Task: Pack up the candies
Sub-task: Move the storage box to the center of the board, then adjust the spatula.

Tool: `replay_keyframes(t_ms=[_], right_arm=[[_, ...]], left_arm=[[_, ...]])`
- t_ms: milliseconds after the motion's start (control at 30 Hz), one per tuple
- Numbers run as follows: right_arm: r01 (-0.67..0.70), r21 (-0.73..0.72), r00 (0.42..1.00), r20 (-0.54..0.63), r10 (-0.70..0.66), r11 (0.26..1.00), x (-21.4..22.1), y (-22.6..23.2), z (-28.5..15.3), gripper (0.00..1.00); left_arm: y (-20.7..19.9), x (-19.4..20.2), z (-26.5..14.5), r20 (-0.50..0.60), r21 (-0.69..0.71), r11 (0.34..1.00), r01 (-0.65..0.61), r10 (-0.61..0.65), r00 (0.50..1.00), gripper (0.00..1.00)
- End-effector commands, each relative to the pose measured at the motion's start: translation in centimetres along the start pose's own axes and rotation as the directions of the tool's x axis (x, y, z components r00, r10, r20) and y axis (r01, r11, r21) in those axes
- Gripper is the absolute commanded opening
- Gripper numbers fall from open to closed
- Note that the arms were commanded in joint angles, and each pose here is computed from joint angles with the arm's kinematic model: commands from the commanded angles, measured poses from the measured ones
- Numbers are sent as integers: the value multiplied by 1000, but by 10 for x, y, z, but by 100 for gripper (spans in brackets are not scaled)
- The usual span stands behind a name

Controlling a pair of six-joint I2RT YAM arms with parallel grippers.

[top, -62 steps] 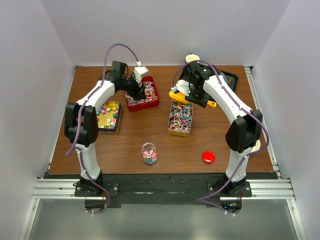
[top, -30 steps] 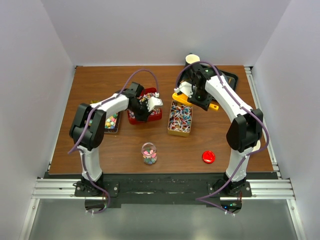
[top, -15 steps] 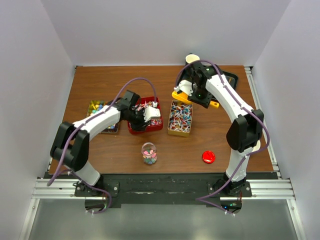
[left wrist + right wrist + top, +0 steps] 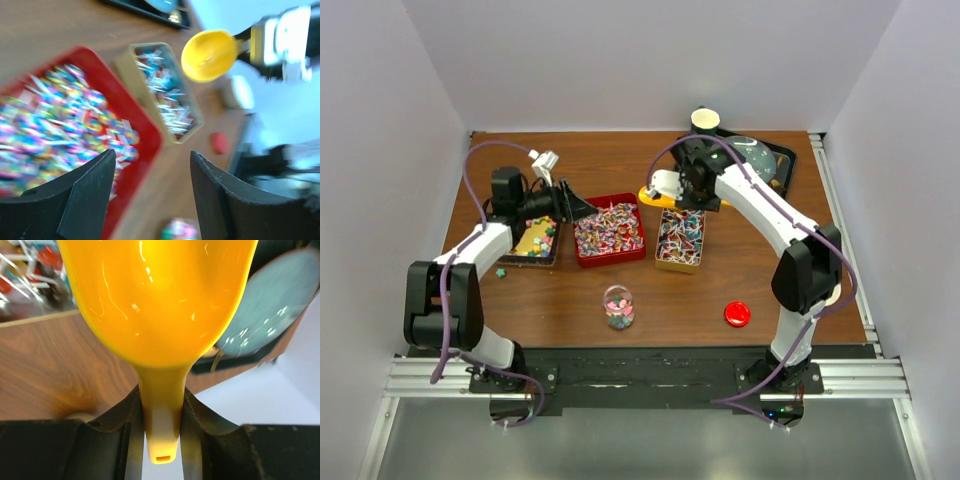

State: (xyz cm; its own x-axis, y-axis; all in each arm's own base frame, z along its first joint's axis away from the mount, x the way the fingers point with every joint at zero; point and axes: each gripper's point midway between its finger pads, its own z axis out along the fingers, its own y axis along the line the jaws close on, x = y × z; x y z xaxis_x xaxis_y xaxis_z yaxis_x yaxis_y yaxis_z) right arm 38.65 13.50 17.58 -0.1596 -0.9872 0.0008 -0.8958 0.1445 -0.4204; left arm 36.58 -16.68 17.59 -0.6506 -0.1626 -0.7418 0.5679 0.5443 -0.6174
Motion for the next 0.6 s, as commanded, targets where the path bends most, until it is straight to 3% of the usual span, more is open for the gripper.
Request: replay_keyframes(t_ms=[0,300,567], right_arm=[[57,143,986,146,-78,988,-41,-8,-40,0],[134,131,965,208,-159,982,-84,15,-56,0],[146,137,951,253,-177,980,-110,25,-63,0]], left_arm=[[-46,-8,-4,2,241,944,227,-235,972,68],[-31,3,2,6,192,928,319,-326,945,69],[-25,6,5,-5,182,928,326,-331,944,59]])
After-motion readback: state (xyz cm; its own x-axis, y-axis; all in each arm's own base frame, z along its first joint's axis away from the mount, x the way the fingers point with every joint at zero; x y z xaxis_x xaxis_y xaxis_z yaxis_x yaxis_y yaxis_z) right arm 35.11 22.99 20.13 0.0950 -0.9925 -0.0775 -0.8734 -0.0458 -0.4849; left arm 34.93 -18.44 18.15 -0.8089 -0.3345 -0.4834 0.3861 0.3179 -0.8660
